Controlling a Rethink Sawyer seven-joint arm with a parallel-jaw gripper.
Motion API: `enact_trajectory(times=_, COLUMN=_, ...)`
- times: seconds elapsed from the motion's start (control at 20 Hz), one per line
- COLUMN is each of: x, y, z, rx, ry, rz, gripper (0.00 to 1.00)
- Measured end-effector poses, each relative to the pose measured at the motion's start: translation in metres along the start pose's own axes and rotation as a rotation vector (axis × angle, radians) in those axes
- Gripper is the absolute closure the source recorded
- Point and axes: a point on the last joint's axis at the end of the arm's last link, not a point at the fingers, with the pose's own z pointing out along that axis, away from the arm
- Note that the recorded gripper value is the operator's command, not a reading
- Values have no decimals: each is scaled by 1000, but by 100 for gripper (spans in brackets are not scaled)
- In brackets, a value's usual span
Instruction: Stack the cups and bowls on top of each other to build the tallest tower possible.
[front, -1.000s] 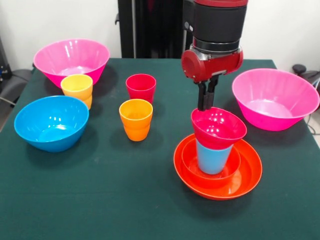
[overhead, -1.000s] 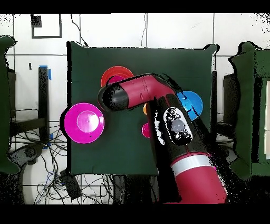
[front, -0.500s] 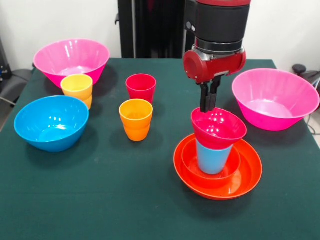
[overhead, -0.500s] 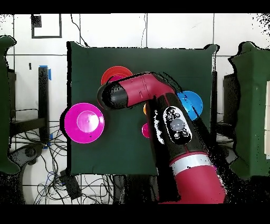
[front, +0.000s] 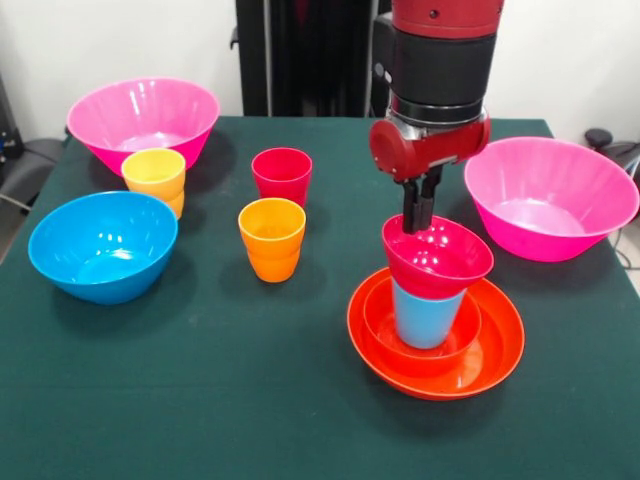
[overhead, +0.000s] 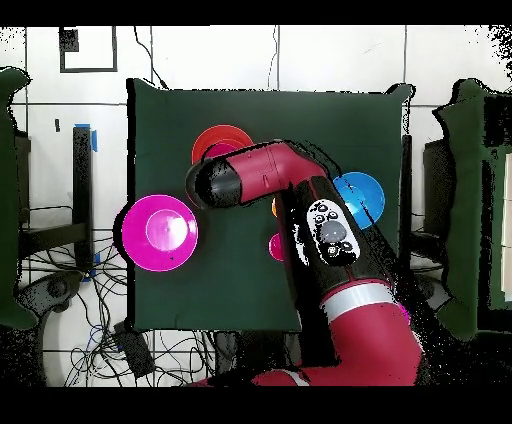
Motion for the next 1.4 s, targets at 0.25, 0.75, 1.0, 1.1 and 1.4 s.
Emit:
enact_trajectory(times=0.25, x=2, y=6, z=9, rx=-9, ry=6, rz=-3, gripper=100)
enact_trajectory(times=0.75, x=6, y=22, z=30, rx=-26, ry=6, rz=-15, gripper=100)
enact_trajectory(times=1.0, x=13, y=23, z=42, rx=-27, ry=9, rz=-11, gripper=100)
enact_trajectory(times=1.1, x=16, y=23, z=48, rx=-24, ry=12, rz=-9, gripper=100)
enact_trajectory(times=1.4, x=20, y=22, z=55, rx=-18, ry=21, rz=-7, gripper=100)
